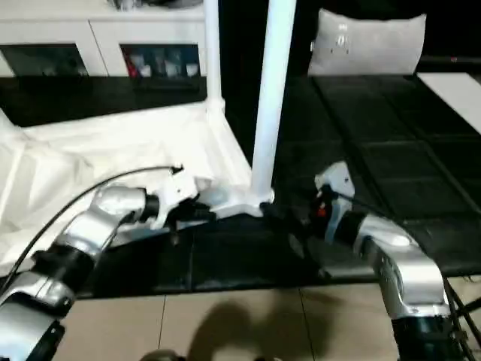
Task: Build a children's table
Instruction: Rotate leg to tighten, then rotate table base
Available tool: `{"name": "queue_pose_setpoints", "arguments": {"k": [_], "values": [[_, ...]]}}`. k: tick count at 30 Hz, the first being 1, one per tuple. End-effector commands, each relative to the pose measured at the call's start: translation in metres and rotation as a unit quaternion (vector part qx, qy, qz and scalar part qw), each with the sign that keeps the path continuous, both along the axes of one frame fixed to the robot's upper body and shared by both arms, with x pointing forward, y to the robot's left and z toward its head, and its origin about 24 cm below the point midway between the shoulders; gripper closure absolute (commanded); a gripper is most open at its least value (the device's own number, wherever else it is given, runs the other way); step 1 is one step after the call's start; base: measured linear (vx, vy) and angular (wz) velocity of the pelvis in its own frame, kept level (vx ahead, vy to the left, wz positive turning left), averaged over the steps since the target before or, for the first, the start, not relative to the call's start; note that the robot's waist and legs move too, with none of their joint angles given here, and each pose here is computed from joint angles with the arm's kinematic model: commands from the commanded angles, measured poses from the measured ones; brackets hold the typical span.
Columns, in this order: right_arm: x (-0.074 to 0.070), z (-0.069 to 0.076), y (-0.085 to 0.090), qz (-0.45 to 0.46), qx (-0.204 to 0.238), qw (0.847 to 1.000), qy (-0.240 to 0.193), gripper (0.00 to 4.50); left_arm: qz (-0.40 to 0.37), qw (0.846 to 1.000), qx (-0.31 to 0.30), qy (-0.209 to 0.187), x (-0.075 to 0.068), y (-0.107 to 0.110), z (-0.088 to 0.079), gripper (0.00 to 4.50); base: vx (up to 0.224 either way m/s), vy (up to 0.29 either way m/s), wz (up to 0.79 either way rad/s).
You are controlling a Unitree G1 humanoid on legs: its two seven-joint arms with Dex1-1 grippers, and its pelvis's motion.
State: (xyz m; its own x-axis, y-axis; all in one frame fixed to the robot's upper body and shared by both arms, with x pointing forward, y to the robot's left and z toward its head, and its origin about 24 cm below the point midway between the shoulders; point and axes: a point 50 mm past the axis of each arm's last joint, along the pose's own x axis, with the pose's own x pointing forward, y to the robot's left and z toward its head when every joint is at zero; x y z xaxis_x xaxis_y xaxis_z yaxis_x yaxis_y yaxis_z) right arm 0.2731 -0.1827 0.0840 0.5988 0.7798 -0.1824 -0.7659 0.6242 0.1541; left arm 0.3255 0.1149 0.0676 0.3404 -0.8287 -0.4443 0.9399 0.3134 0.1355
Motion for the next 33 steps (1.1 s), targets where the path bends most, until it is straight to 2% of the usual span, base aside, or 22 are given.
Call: {"name": "queue_pose_setpoints", "arguments": {"k": [1, 7, 13, 16, 17, 20, 21, 24, 25, 27, 33], "values": [[0.0, 0.006, 0.013, 0.026, 0.008, 1.0, -0.014, 0.0, 0.003, 0.999, -0.023, -0.029, 0.002, 0.002, 0.023, 3.77, 0.0, 0.0, 0.0], [0.004, 0.01, 0.033, 0.063, 0.028, 0.997, -0.02, 0.0, 0.051, 0.998, -0.013, -0.042, -0.007, 0.032, 0.033, 3.34, 0.0, 0.0, 0.0], [0.009, 0.012, 0.051, 0.084, 0.046, 0.995, -0.022, 0.0, 0.084, 0.996, 0.003, -0.018, -0.028, 0.064, 0.04, 2.85, 0.0, 0.0, 0.0], [0.018, 0.007, 0.067, 0.069, 0.034, 0.997, -0.016, 0.0, 0.096, 0.995, 0.026, 0.002, -0.046, 0.081, 0.039, 2.73, 0.0, 0.0, 0.0], [0.02, 0.006, 0.069, 0.065, 0.032, 0.997, -0.014, 0.0, 0.098, 0.995, 0.029, 0.006, -0.049, 0.083, 0.039, 2.47, 0.0, 0.0, 0.0], [0.03, 0.003, 0.083, 0.058, 0.014, 0.998, -0.024, 0.0, 0.11, 0.993, 0.042, 0.018, -0.059, 0.091, 0.04, 2.39, 0.0, 0.0, 0.0], [0.037, 0.002, 0.092, 0.05, 0.008, 0.999, -0.018, 0.0, 0.117, 0.991, 0.051, 0.028, -0.064, 0.095, 0.039, 2.22, 0.0, 0.0, 0.0], [0.041, 0.0, 0.096, 0.043, 0.0, 0.999, -0.011, 0.0, 0.121, 0.99, 0.058, 0.033, -0.067, 0.096, 0.038, 2.0, 0.0, 0.0, 0.0], [0.049, -0.004, 0.103, 0.035, -0.02, 0.999, -0.004, 0.0, 0.13, 0.988, 0.066, 0.043, -0.071, 0.096, 0.037, 2.0, 0.0, 0.0, 0.0], [0.054, -0.006, 0.107, 0.029, -0.028, 0.999, -0.004, 0.0, 0.135, 0.987, 0.072, 0.047, -0.072, 0.097, 0.036, 1.81, 0.0, 0.0, 0.0], [0.078, -0.008, 0.116, -0.074, -0.011, 0.997, 0.005, 0.0, 0.152, 0.98, 0.118, 0.046, -0.075, 0.103, 0.028, 1.23, 0.0, 0.0, 0.0]]}}
